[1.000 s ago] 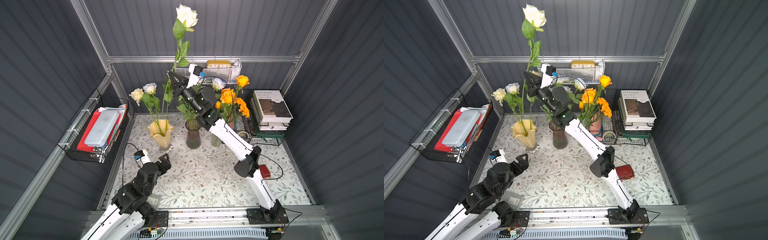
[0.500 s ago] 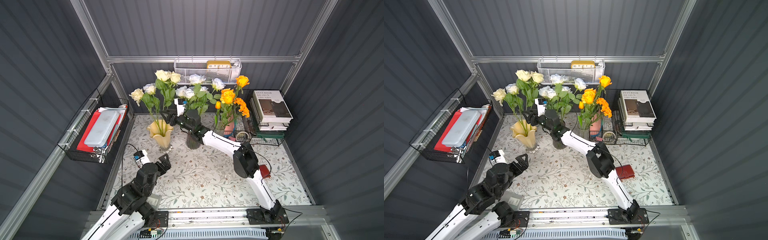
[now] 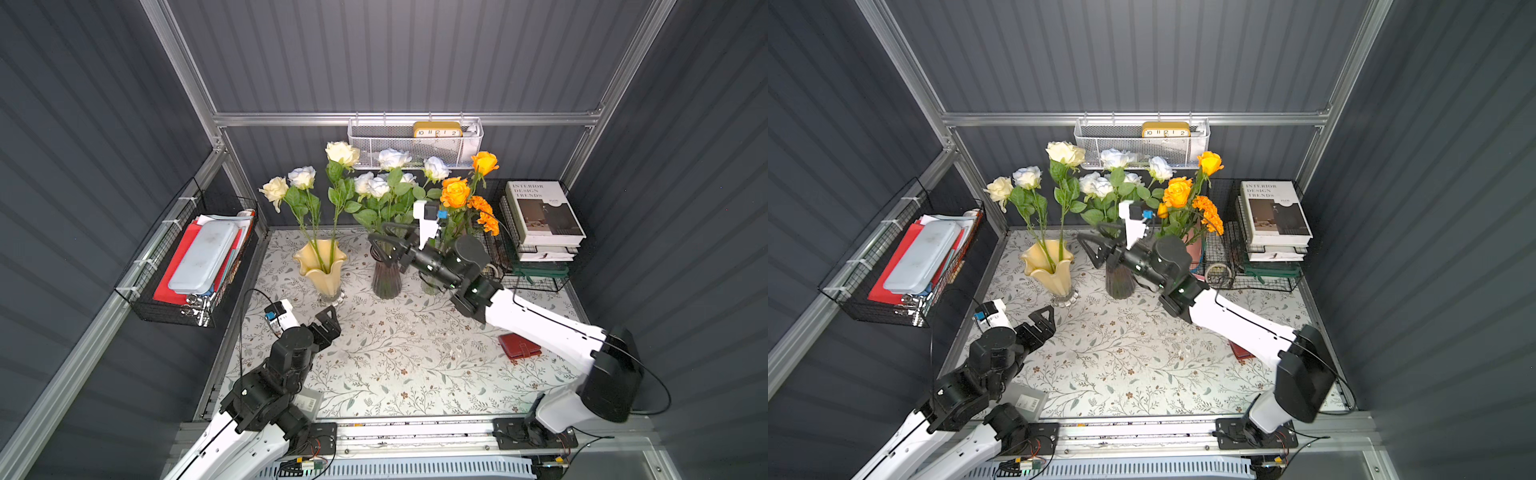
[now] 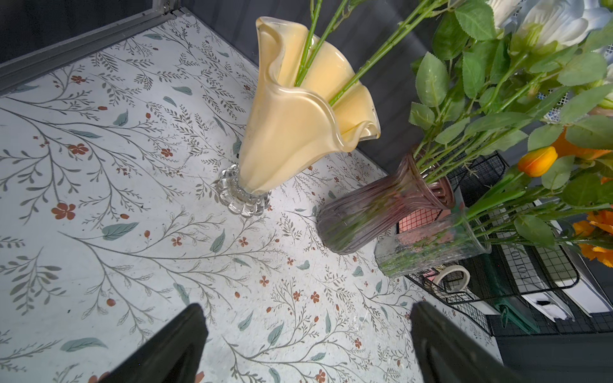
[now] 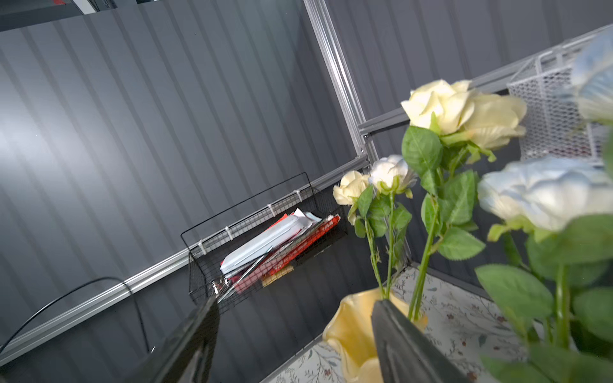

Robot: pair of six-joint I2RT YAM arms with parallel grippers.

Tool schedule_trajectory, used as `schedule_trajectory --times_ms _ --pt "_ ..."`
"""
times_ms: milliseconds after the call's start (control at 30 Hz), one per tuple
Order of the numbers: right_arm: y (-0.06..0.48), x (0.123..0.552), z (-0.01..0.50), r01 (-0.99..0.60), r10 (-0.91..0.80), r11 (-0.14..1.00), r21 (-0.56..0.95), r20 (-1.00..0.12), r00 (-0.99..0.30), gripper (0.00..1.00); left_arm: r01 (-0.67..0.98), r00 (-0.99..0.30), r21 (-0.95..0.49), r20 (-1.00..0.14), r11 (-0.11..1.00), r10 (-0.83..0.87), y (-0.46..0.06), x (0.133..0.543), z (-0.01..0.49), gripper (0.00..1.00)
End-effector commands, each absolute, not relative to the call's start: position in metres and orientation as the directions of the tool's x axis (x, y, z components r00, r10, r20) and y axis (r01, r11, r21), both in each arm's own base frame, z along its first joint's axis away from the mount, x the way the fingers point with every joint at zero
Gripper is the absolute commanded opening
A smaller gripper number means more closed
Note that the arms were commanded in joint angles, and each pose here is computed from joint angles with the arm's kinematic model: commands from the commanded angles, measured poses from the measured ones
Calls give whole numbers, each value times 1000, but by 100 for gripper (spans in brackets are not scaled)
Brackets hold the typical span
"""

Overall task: Arrange the flowers in different vases according to their colors
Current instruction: Insert the flower into the vase, then reset both arms

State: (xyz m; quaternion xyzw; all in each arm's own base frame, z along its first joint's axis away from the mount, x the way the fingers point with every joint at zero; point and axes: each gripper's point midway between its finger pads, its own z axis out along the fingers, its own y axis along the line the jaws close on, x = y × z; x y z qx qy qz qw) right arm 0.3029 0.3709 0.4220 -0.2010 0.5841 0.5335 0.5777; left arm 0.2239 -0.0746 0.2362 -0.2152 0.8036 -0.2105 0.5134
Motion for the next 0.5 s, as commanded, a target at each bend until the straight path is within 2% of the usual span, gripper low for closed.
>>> schedule_trajectory --times_ms 0,133,267,467 --pt "353 302 351 -744 277 471 473 -881 -385 79 -136 -320 -540 -769 830 -553 -69 232 253 99" --pt "302 282 307 -623 212 623 474 -868 -449 82 -176 -285 -477 -813 861 -508 -65 244 258 99" --pt "239 264 274 -492 170 771 404 -875 -453 88 -264 -179 -446 -849 855 -498 -48 253 276 99" --pt "215 250 285 -501 174 775 385 -892 -416 91 -291 -107 -422 -877 859 -468 -43 261 287 99"
